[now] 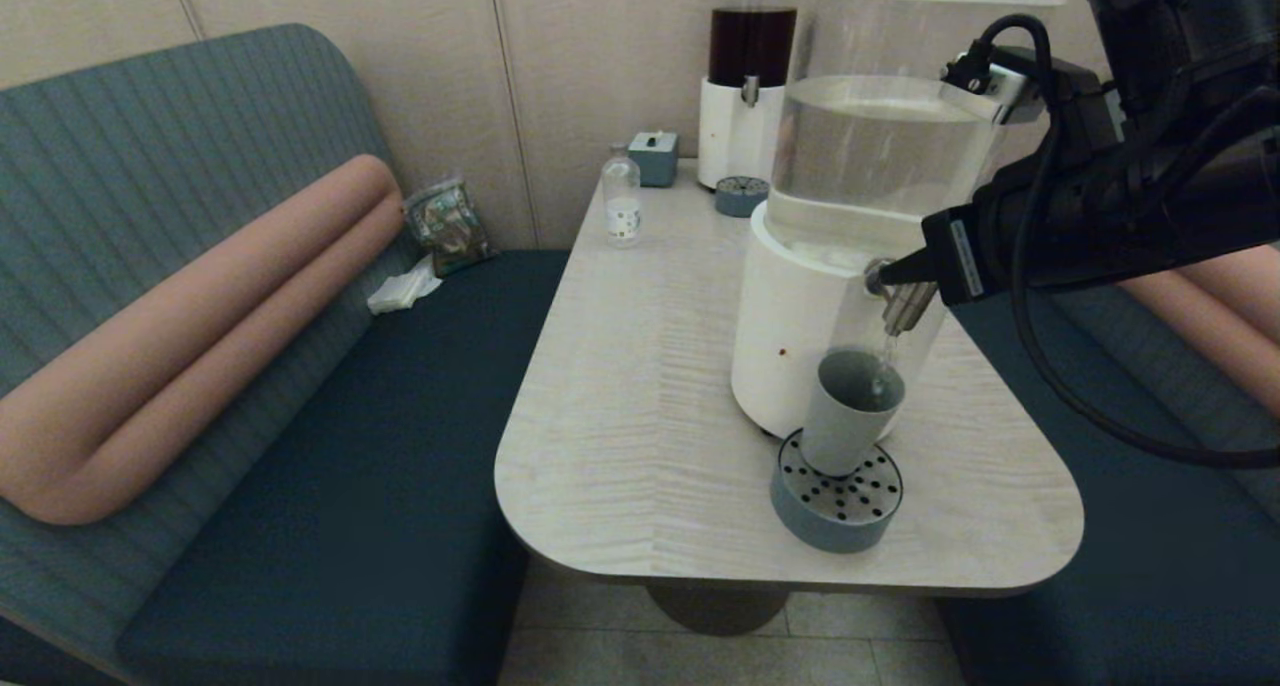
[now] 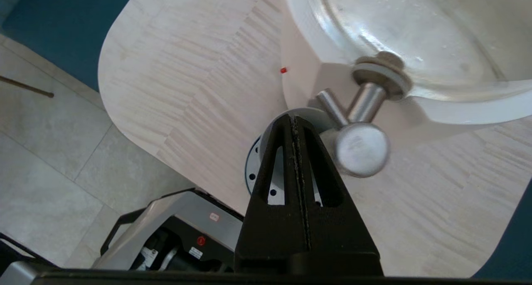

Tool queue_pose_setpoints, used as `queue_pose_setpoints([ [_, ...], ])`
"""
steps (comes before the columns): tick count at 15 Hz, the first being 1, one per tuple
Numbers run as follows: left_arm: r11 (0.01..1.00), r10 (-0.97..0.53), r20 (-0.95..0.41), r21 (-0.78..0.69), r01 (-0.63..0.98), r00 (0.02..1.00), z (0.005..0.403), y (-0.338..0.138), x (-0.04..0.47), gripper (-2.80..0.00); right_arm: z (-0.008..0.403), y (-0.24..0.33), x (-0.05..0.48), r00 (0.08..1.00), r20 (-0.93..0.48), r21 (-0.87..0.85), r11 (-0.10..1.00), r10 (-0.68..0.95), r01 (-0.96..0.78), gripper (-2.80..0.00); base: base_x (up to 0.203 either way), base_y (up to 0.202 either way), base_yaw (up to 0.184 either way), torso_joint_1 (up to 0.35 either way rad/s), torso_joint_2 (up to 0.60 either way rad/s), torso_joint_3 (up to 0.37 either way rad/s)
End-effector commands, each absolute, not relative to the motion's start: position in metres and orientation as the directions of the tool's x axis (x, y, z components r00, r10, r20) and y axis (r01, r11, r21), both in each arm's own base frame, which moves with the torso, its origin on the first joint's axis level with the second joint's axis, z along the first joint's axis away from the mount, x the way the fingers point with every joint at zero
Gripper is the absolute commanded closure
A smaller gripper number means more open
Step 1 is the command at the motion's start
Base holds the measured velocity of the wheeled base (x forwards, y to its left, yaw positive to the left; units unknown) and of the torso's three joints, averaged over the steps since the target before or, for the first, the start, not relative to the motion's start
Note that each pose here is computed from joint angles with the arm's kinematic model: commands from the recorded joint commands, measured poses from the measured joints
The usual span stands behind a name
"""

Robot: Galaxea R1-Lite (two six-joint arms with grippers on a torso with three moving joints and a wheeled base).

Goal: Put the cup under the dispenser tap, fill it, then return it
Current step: Turn off the faucet

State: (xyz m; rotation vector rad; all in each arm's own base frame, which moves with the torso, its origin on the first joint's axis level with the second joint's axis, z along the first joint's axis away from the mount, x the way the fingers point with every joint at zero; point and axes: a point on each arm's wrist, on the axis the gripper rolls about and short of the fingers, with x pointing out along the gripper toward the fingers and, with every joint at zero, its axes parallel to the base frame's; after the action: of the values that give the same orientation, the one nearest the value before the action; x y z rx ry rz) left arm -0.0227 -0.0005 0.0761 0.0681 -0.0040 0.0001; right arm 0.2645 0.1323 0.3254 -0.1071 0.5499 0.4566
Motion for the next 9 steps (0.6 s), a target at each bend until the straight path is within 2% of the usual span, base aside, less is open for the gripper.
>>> queue_pose_setpoints([
  [1, 0.998, 0.0, 0.005, 0.069, 0.0, 1.0, 0.076, 0.0, -0.023, 0.0, 0.323, 0.136, 0.266, 0.752, -0.534, 0.017, 0.895, 0.386, -0.447, 0.0, 0.0, 0.0, 0.0, 0.0, 0.0, 0.0],
  [9, 0.998, 0.001, 0.005, 0.069, -0.002, 1.0, 0.076, 0.0, -0.023, 0.0, 0.323, 0.141, 0.281, 0.764, -0.526, 0.012, 0.901, 0.374, -0.434, 0.0, 0.0, 0.0, 0.0, 0.0, 0.0, 0.0],
])
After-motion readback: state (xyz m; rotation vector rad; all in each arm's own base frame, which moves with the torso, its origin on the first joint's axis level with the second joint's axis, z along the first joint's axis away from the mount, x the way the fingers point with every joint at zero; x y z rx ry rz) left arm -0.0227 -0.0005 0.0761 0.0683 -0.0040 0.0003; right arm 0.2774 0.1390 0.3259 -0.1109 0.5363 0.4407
